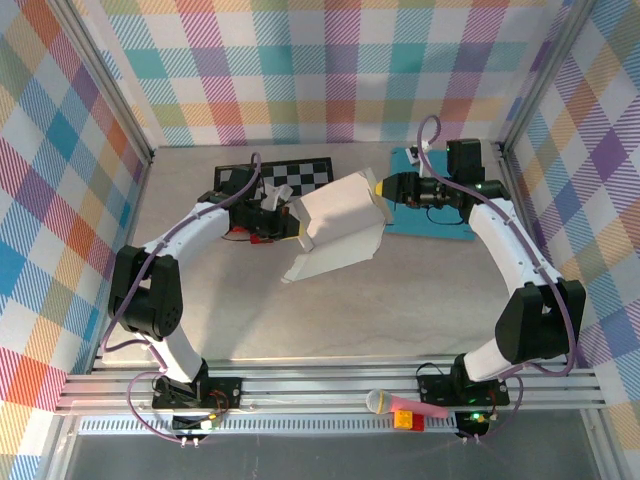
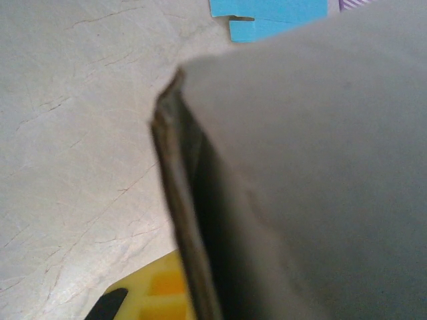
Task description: Fold the paper box
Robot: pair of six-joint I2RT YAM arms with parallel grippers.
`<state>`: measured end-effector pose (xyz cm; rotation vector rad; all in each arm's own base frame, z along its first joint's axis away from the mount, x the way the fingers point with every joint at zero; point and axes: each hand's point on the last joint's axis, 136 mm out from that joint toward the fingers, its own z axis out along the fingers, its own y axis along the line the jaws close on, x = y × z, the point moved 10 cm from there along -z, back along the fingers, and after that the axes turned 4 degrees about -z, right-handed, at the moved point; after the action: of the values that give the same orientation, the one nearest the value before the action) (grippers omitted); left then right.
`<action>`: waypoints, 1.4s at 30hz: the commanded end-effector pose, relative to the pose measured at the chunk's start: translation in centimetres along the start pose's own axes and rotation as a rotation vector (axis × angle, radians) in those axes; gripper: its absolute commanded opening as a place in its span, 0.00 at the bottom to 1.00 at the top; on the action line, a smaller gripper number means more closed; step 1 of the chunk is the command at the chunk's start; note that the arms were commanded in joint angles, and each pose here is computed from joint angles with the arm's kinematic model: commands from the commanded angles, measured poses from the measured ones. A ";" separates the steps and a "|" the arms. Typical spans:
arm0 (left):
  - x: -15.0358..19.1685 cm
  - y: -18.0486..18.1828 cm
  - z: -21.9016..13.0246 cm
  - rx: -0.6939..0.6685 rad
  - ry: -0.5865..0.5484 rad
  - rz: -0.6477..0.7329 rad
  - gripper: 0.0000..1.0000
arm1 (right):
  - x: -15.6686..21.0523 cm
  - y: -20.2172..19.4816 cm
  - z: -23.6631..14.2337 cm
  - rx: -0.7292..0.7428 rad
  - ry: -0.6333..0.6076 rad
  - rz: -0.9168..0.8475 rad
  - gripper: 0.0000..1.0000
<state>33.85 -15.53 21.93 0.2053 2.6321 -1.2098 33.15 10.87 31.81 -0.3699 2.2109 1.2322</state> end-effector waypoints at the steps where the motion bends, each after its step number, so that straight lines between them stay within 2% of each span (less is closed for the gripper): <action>1: -0.7 -0.6 -0.8 0.022 -0.010 0.013 0.00 | -1.1 0.8 -0.4 -0.007 -0.029 -0.081 0.42; 7: -0.6 -1.0 -1.1 0.013 -0.006 0.025 0.00 | -0.8 1.2 0.4 0.047 -0.007 -0.116 0.42; 15: -0.1 -1.4 -1.5 0.001 -0.008 0.038 0.00 | -0.3 2.0 1.7 0.194 0.028 -0.201 0.40; 30: 0.2 -2.1 -2.3 -0.012 -0.017 0.061 0.00 | 0.3 3.1 4.4 0.348 0.101 -0.328 0.36; 37: 0.2 -2.3 -2.4 -0.017 -0.021 0.064 0.00 | 1.2 3.3 6.0 0.497 0.182 -0.419 0.28; 42: 0.2 -2.5 -2.4 -0.019 -0.018 0.067 0.00 | 1.9 3.5 7.7 0.668 0.220 -0.474 0.16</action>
<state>33.04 -14.86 22.25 0.1755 2.7105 -1.0958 32.97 18.35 30.50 -0.6817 2.3341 0.3408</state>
